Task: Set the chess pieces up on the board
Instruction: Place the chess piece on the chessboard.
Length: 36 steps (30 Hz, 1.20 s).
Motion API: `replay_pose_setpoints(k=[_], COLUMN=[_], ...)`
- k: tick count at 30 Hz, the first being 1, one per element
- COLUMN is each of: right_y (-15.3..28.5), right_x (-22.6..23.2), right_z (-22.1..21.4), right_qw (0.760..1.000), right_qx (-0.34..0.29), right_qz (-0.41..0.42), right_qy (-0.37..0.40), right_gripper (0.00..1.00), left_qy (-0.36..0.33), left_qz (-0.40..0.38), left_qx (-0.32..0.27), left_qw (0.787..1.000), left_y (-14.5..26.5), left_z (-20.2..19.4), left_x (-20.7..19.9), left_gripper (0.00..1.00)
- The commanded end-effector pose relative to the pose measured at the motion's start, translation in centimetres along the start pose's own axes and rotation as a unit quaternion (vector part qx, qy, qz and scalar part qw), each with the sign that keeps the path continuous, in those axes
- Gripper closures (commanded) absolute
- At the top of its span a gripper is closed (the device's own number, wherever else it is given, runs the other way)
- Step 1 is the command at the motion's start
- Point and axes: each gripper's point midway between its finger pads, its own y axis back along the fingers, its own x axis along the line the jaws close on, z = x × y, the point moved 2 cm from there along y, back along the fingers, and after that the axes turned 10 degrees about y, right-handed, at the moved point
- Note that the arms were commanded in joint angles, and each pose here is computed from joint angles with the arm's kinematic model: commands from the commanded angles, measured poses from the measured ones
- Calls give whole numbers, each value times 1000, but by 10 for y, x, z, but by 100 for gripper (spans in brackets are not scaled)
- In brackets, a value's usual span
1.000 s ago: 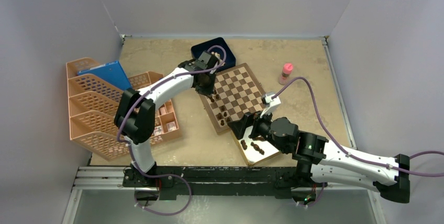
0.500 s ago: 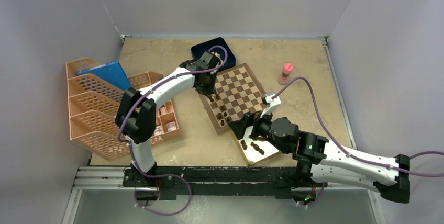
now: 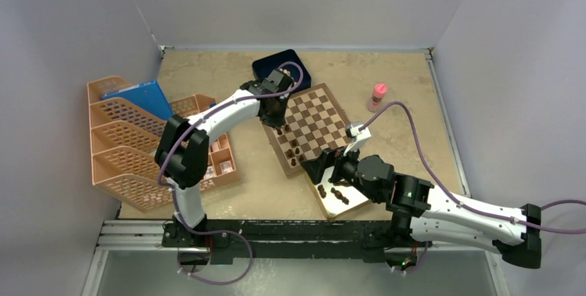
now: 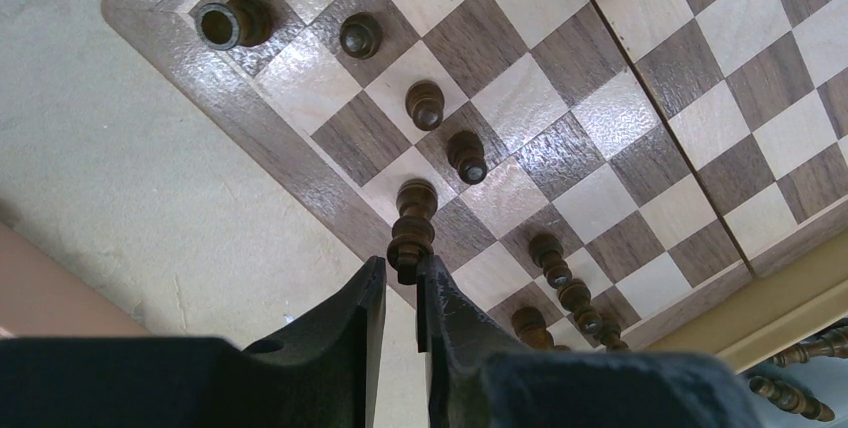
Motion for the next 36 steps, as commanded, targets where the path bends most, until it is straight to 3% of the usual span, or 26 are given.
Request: replay_pose_setpoints(k=[1,15,21,24,26,29,34,36], right_y=[-1,-3,-5,-5,-5,-5,-9,-13], right_x=[3,-5,-20,-30,-32,-32,-25,-20], right_z=[13,10,1,-7,-10,-14,-33,-44], right_qw=[1000,999,991,982,979,975,966,964], right_qx=[-23,-22,-15,-10,-8,4,54,84], right_qz=[0,-26,-91,-128,-137,-146,-156,-156], right_qy=[-6,-20,-94,-140,-153,-170,-198,-200], right_gripper=[1,1,1,1,1,1,1,8], left_qy=[-13,-6,6,11,15,11,-13,-6], left_qz=[-8,-44,-98,-134,-151,-174,-216,-237], left_qx=[-22,-49,-116,-166,-196,-231,-243,-261], left_qw=[1000,998,988,977,969,957,946,936], left_y=[6,28,74,108,129,159,184,197], left_z=[14,26,42,45,44,35,-5,-24], left_x=[-9,-22,-30,-30,-27,-19,-4,5], left_gripper=[82,67,58,40,37,34,30,26])
